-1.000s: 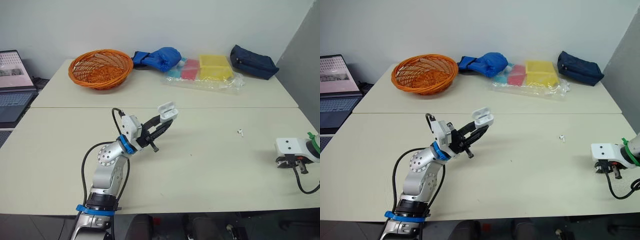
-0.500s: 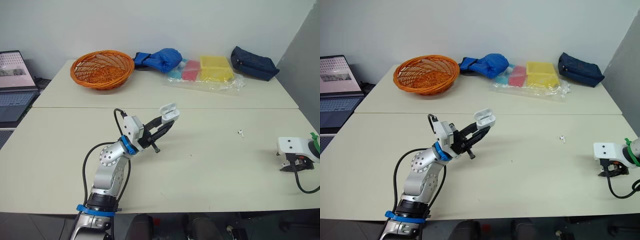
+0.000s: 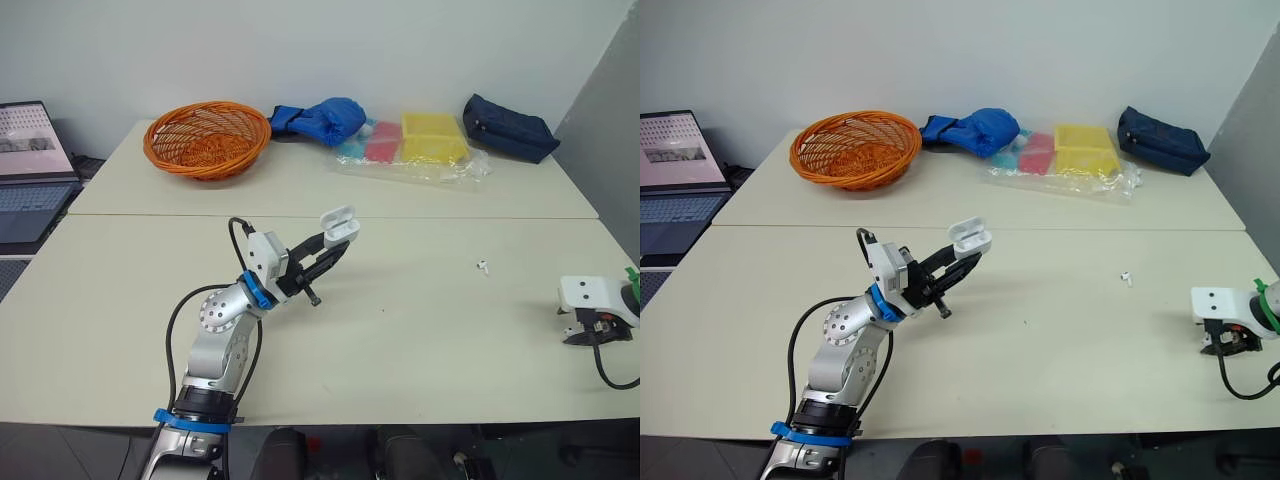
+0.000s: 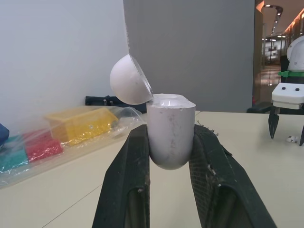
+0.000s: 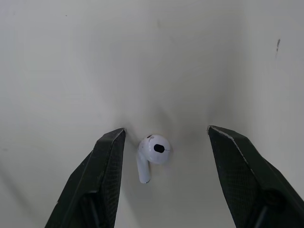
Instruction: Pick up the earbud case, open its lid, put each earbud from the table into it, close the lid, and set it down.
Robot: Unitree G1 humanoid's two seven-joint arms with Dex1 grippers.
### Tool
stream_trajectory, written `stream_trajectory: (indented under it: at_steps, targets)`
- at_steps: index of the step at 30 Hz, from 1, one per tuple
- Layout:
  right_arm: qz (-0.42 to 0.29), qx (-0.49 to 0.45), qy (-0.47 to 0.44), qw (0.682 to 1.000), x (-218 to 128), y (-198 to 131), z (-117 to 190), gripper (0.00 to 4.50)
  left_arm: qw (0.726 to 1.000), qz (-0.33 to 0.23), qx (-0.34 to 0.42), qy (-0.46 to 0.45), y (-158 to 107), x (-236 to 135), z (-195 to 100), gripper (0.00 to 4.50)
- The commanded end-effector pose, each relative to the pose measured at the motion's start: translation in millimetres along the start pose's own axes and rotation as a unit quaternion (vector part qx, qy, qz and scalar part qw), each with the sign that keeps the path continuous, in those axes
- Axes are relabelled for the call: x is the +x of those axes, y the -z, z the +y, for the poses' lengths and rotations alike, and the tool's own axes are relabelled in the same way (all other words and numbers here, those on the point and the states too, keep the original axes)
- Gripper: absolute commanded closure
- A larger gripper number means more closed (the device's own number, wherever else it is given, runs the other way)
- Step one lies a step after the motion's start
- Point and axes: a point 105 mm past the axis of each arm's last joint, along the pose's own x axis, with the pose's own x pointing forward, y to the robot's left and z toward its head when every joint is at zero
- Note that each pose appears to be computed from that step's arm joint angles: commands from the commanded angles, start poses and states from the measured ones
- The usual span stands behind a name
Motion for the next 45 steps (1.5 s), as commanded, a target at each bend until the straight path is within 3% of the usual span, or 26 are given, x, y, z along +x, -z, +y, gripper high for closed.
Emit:
stream_trajectory:
  at_steps: [1, 6, 7, 23, 25, 28, 32, 37, 39, 45]
  targets:
    - [0.025, 0.033, -0.002, 0.999, -1.1, 13.2, 1.7, 2.22, 1.000, -0.017, 0.014, 0.008, -10.5, 2.9, -2.9, 3.75]
    - [0.022, 0.033, -0.003, 0.999, 0.6, 12.5, 1.8, 3.92, 1.000, -0.018, 0.013, 0.009, -10.8, 3.7, -4.5, 3.75]
    - [0.019, 0.034, -0.003, 0.999, 1.0, 11.4, 1.8, 4.08, 1.000, -0.019, 0.013, 0.009, -11.0, 3.9, -4.9, 3.75]
    - [-0.012, 0.039, -0.010, 0.999, -0.2, 0.1, 4.9, 4.08, 1.000, -0.018, 0.013, 0.014, -9.3, 3.7, -5.5, 3.75]
    - [-0.026, 0.036, -0.005, 0.999, -2.5, -6.4, 2.6, 4.08, 1.000, -0.018, 0.013, 0.015, -9.4, 3.3, -5.8, 3.75]
    - [-0.120, 0.049, 0.009, 0.992, -18.0, -47.7, -7.4, 4.08, 1.000, -0.016, 0.014, 0.014, -8.4, 2.9, -5.0, 3.75]
    - [-0.324, 0.111, 0.025, 0.939, -49.5, -132.5, -13.7, 4.08, 1.000, -0.014, 0.012, 0.019, -3.0, 5.6, -9.4, 3.75]
    - [-0.485, 0.170, 0.010, 0.858, -87.0, -210.4, -5.6, 4.08, 1.000, -0.023, 0.002, 0.017, -1.6, 12.4, -8.4, 3.75]
    - [-0.556, 0.181, 0.011, 0.811, -104.1, -247.4, -2.2, 4.08, 0.999, -0.027, -0.001, 0.017, -0.9, 17.0, -8.4, 3.75]
    - [-0.643, 0.210, 0.029, 0.736, -122.8, -303.2, 7.4, 4.08, 0.999, -0.040, 0.001, -0.002, -0.1, 28.1, -3.2, 3.75]
